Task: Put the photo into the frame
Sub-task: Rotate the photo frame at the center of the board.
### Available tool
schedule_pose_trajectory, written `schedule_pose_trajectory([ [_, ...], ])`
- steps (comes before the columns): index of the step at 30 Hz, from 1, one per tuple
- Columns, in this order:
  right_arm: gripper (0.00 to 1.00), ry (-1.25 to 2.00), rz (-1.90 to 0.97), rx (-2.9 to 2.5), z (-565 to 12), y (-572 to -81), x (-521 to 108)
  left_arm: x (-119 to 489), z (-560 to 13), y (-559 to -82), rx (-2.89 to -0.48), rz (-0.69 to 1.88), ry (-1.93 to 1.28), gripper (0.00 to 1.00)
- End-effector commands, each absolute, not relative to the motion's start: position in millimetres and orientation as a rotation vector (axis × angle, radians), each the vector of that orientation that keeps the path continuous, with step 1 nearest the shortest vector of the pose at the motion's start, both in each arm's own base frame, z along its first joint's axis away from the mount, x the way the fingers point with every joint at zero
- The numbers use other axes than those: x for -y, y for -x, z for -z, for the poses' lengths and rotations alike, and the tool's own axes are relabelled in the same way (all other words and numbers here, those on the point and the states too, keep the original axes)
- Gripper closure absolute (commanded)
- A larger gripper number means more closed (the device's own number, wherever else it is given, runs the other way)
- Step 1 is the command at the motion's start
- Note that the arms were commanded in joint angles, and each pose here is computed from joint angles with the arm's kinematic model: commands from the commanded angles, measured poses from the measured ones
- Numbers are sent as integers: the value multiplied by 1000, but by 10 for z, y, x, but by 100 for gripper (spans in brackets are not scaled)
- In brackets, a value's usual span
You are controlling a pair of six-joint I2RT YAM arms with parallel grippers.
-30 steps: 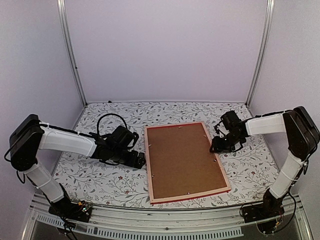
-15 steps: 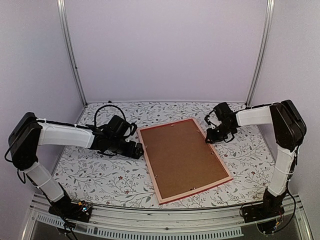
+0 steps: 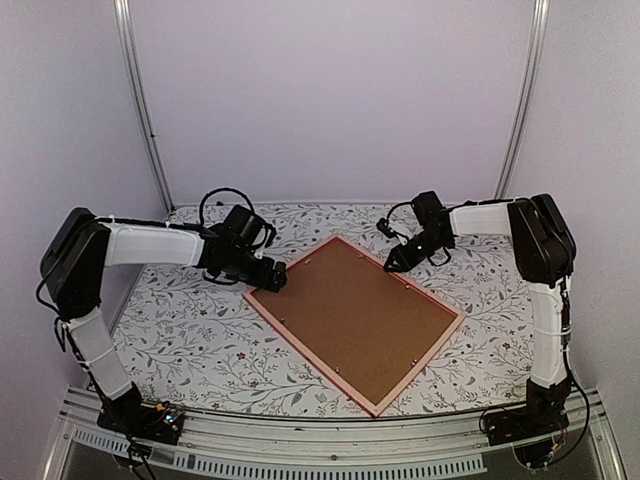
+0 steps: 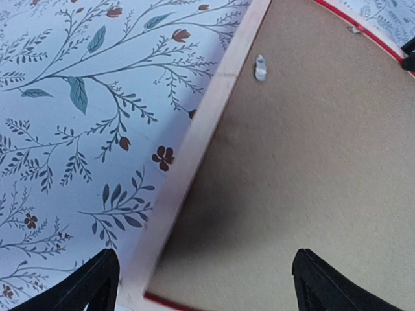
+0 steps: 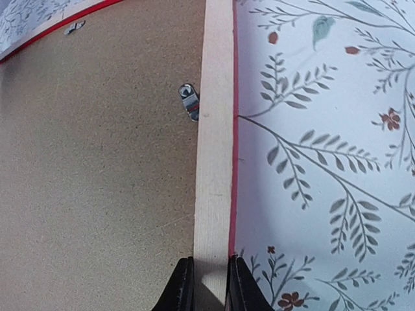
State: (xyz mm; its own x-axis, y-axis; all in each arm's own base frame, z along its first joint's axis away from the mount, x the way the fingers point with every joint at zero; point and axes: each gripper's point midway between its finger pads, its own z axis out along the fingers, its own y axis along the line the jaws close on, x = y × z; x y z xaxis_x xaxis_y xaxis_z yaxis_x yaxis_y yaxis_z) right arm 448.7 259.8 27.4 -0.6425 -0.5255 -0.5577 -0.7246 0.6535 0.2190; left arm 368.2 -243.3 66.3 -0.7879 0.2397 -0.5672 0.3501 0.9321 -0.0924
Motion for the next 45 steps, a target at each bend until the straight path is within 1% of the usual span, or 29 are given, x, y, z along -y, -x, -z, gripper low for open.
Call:
schedule_pose_trajectory([
  [1, 85, 1203, -815, -2278, -434, -4395, -2913, 2305, -465, -3912, -2564, 133, -433, 4],
  [3, 81, 1230, -839, -2272, -421, -4422, -2957, 2307, -392, -4009, -2577, 99, -447, 4],
  [5, 74, 1241, -859, -2260, -448, -4445, -2991, 2355, -313, -4073, -2591, 96, -478, 5],
  [8, 54, 1225, -872, -2242, -505, -4492, -3026, 2443, -204, -4110, -2615, 120, -510, 7],
  [10, 46, 1187, -854, -2252, -549, -4540, -3016, 2473, -164, -4114, -2622, 133, -522, 9],
  [11, 40, 1162, -827, -2266, -557, -4577, -2998, 2476, -147, -4111, -2626, 136, -524, 10],
  [12, 30, 1134, -785, -2281, -574, -4626, -2966, 2482, -120, -4097, -2634, 142, -528, 12],
  [13, 24, 1085, -750, -2318, -573, -4666, -2925, 2484, -101, -4081, -2640, 148, -531, 15],
  [14, 21, 1047, -690, -2346, -582, -4716, -2862, 2487, -84, -4058, -2649, 156, -529, 20],
  [17, 19, 813, -551, -2482, -586, -4820, -2557, 2487, -50, -3953, -2679, 200, -506, 37],
  [21, 19, 422, -531, -2643, -612, -4639, -2021, 2443, -3, -3701, -2714, 292, -429, 57],
  [23, 18, 277, -436, -2697, -591, -4463, -1780, 2409, 0, -3584, -2722, 333, -385, 63],
  [26, 18, 164, -306, -2743, -631, -4164, -1490, 2355, -21, -3418, -2720, 396, -306, 66],
  [28, 18, 99, -256, -2770, -635, -3967, -1357, 2376, -48, -3271, -2716, 488, -268, 67],
  [33, 17, -20, -228, -2816, -559, -3553, -1171, 2417, -121, -2907, -2692, 643, -199, 66],
  [36, 18, -50, -289, -2833, -480, -3373, -1194, 2504, -144, -2644, -2691, 685, -245, 62],
  [41, 19, -80, -351, -2848, -329, -3182, -1213, 2645, -162, -2246, -2695, 705, -343, 50],
  [45, 24, -66, -380, -2843, -242, -3169, -1242, 2641, -300, -2241, -2649, 671, -341, 34],
])
